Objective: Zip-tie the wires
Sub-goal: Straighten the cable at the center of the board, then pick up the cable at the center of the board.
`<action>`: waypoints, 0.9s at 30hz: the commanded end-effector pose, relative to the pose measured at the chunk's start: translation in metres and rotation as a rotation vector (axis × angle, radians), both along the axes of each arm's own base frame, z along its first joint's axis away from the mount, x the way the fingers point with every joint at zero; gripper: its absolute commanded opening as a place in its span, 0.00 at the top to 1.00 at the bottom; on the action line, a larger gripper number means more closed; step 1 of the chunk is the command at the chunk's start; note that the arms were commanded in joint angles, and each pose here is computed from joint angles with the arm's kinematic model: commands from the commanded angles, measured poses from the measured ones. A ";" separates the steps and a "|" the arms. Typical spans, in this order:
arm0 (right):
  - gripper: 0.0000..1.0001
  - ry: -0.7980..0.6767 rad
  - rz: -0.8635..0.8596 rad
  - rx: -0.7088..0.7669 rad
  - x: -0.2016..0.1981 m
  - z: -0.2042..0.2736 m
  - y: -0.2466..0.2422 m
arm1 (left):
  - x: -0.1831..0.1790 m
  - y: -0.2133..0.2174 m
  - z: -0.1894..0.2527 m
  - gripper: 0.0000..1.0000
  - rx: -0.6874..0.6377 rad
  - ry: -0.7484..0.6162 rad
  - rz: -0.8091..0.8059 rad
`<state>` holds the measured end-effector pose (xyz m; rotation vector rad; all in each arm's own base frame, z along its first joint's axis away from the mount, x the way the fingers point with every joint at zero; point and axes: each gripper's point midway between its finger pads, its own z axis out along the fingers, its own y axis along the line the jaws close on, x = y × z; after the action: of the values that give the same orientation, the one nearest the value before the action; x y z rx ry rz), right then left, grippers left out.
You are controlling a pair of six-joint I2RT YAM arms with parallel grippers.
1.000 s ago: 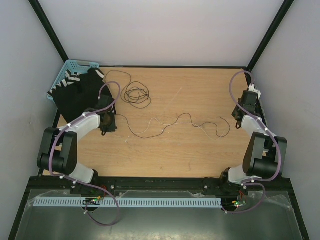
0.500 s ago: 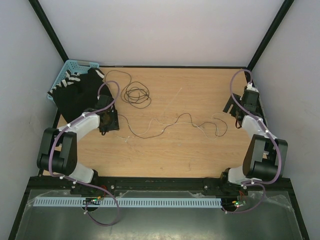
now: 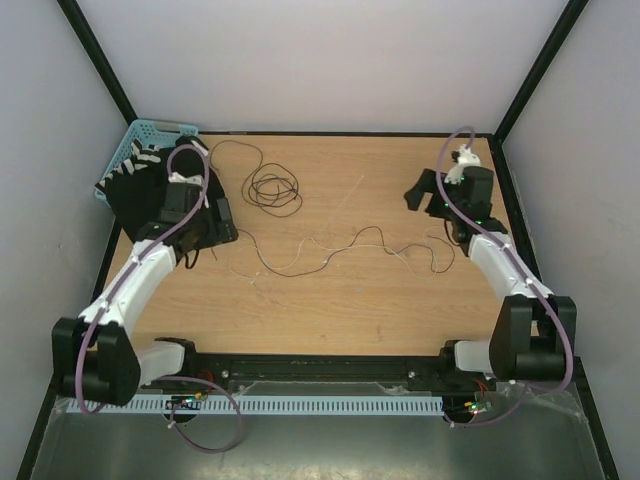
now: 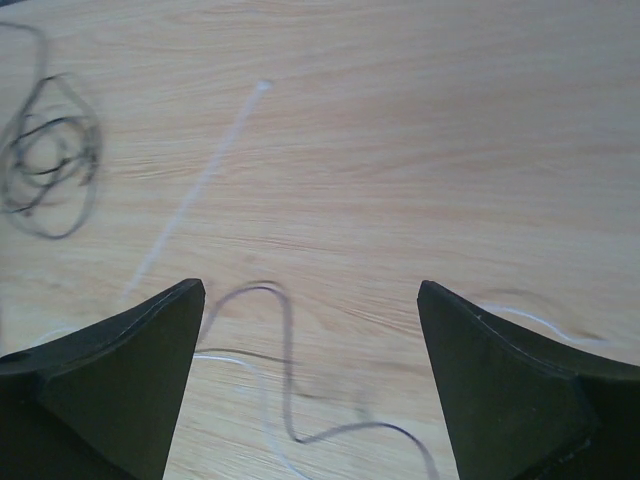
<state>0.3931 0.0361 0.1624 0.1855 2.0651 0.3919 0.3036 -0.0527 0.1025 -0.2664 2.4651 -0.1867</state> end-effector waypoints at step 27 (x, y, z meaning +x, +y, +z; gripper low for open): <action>0.12 0.176 0.495 0.345 0.093 -0.064 0.341 | -0.057 -0.055 0.167 0.01 -0.283 -0.521 -0.315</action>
<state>0.4818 0.3797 0.1032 -0.1341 2.1464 1.0866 0.2491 -0.1045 0.2605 0.0388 1.9719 -0.6307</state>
